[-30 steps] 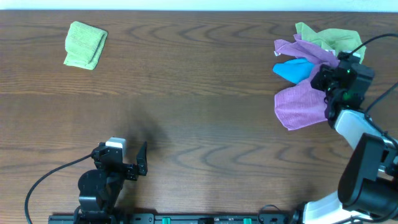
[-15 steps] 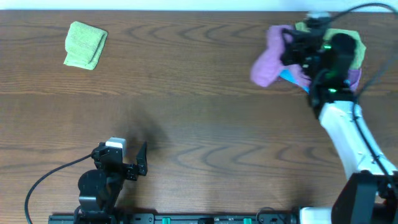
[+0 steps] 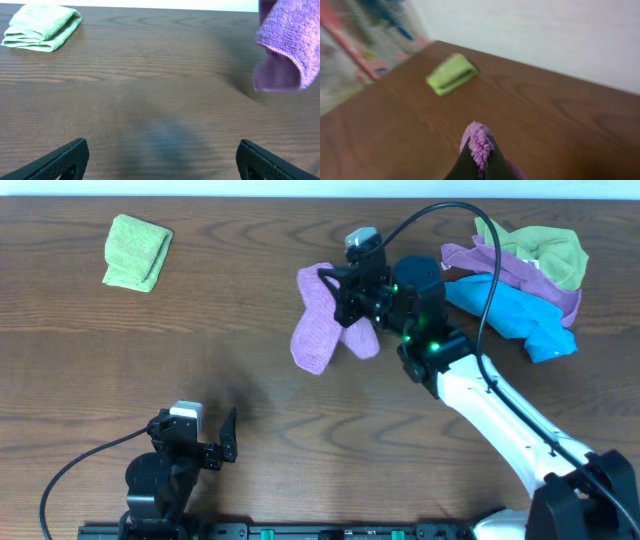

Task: Fold the cloth
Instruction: 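Pull the purple cloth out of the pile leftward with the right gripper, then lay the purple cloth flat at table center and release it, then retract the right gripper and move the left gripper toward the cloth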

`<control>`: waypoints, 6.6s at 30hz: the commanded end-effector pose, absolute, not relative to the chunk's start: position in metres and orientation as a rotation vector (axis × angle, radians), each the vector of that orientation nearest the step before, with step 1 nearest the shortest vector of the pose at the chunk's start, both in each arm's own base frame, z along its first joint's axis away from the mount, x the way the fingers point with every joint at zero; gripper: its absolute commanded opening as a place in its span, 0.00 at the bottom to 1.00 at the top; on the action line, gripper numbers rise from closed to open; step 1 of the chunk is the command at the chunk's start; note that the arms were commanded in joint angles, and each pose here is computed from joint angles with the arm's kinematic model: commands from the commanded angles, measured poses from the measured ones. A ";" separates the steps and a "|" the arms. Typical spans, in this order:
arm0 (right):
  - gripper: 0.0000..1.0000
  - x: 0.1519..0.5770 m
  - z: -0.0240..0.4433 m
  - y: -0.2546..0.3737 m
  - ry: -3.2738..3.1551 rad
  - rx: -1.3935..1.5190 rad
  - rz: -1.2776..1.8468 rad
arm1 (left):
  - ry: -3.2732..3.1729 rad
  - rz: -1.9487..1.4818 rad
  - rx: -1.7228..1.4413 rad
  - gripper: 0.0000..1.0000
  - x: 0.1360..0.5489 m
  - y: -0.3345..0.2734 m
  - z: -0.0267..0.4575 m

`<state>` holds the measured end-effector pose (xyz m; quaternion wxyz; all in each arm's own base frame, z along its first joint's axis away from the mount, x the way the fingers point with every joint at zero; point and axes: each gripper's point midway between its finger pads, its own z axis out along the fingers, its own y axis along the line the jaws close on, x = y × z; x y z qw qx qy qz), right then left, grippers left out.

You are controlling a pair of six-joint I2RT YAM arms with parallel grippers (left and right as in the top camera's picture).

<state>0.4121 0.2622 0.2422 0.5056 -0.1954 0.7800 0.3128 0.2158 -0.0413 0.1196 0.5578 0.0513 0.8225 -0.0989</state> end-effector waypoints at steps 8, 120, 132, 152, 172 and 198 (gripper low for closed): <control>0.01 0.421 0.208 0.259 2.010 -0.401 0.747 | 1.961 -0.240 0.100 0.95 0.215 -0.040 0.111; 0.98 0.380 0.110 0.336 2.406 -1.085 0.393 | 1.961 -0.240 0.100 0.95 0.215 -0.040 0.111; 0.82 0.384 0.060 0.275 2.616 -0.990 0.379 | 1.961 -0.240 0.100 0.95 0.215 -0.040 0.111; 0.77 0.304 0.031 0.362 2.494 -1.373 0.341 | 1.961 -0.240 0.100 0.95 0.215 -0.040 0.111; 0.83 0.275 0.140 0.206 2.642 -0.689 0.466 | 1.959 -0.331 0.093 0.95 0.213 -0.050 0.112; 0.99 0.214 0.153 0.178 2.545 -0.446 0.634 | 1.827 -0.941 -0.027 0.96 0.205 -0.107 0.166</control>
